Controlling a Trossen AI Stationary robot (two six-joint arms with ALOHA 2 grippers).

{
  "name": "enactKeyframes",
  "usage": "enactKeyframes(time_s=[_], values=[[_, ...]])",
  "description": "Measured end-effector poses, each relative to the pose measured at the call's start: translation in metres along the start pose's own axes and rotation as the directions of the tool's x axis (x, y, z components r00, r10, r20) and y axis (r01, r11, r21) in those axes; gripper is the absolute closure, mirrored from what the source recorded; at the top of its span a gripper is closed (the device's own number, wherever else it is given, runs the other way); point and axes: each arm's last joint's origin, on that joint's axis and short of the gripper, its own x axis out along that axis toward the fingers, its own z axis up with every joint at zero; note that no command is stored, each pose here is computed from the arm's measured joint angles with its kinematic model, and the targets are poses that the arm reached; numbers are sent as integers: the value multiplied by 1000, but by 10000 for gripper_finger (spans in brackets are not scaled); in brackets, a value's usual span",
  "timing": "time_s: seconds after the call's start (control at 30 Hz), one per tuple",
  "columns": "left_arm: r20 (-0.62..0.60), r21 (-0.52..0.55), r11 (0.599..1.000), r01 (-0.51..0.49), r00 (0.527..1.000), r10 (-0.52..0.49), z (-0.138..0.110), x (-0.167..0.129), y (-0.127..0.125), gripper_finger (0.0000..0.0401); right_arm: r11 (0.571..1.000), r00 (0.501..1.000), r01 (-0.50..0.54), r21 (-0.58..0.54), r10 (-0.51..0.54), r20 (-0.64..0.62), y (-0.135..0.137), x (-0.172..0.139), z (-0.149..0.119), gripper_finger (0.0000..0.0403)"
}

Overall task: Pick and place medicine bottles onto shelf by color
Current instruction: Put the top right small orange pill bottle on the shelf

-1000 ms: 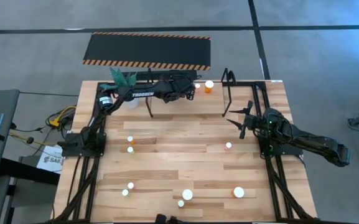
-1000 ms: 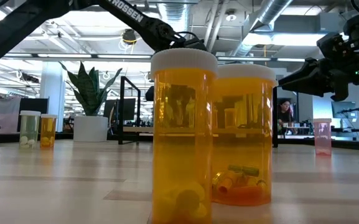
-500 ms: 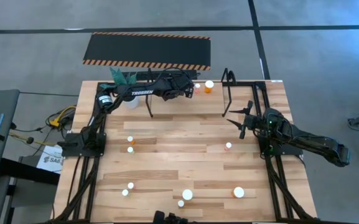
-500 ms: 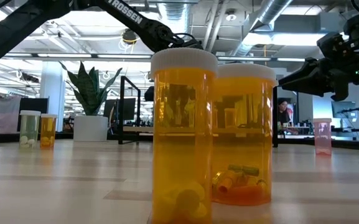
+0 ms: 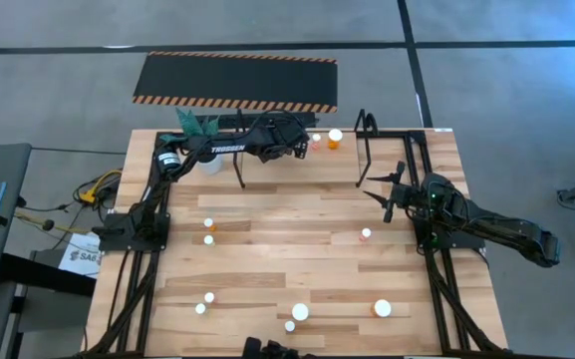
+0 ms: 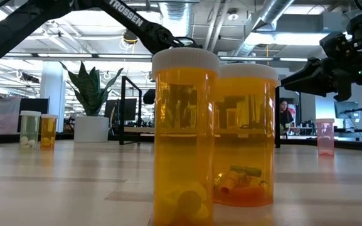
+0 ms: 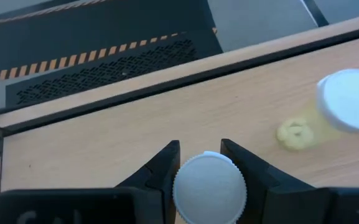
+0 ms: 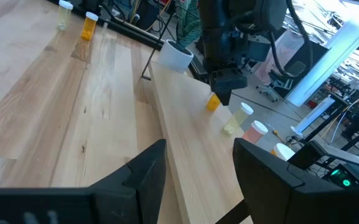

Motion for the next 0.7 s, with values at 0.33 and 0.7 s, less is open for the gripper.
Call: enactKeyframes(time_s=[0.33, 0.7], values=[[19, 58, 998, 20, 1000, -21, 5, 2, 1, 307, 1000, 1000, 0, 0, 0, 0, 0, 0, 0, 196], [-18, 20, 997, 70, 997, -69, 14, 10, 9, 307, 1000, 1000, 0, 0, 0, 0, 0, 0, 0, 196]])
